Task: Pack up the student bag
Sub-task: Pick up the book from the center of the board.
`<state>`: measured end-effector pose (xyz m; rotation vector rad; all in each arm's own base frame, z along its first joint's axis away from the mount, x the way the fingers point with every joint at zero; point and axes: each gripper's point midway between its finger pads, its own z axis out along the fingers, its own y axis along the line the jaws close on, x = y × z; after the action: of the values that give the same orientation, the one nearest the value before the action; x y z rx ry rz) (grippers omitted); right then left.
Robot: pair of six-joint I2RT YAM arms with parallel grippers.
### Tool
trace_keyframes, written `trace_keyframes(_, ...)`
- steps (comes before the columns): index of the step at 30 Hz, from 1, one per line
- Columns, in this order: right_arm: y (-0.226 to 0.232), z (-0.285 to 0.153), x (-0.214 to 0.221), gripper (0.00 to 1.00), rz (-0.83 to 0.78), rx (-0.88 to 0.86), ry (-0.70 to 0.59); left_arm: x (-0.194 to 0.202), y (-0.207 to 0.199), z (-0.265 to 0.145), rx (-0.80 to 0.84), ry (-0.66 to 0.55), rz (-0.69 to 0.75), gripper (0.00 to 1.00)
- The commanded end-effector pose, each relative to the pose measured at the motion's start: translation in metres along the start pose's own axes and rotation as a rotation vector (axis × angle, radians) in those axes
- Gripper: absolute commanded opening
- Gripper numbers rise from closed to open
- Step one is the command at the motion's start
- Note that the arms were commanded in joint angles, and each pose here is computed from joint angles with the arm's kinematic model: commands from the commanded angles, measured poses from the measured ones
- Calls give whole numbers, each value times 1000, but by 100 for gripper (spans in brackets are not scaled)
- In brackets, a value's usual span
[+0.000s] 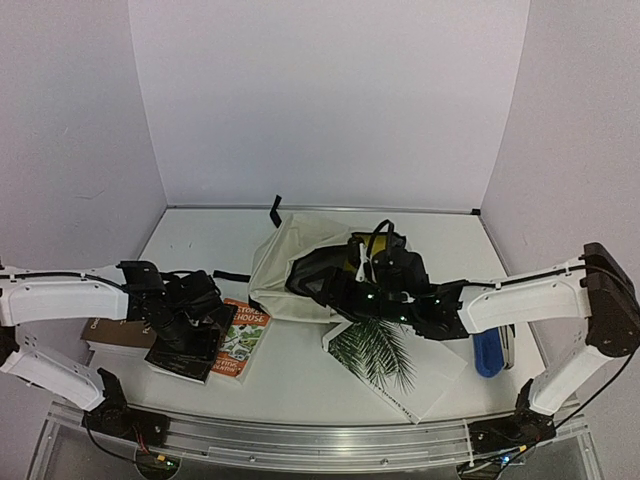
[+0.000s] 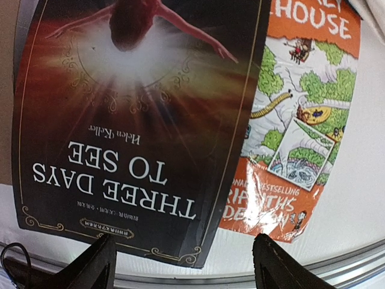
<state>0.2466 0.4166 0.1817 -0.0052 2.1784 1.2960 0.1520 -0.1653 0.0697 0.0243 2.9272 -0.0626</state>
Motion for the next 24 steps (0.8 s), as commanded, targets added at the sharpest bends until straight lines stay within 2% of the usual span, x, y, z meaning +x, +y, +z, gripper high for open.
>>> trace_keyframes(1,2,-13,-20,79,-12,3,-85,11,1,-5,-83,8,34,80)
trace_keyframes(6,-3,-18,-23,80,-23,25,-95,21,-12,3,-90,13,95,82)
trace_keyframes(14,-6,-24,-34,81,-27,47,-135,14,5,10,-211,-29,101,82)
trace_keyframes(19,-7,-26,-38,82,-26,53,-144,20,7,19,-266,5,142,83)
trace_keyframes(24,-12,-27,-41,82,-19,63,-150,30,2,27,-256,53,182,84)
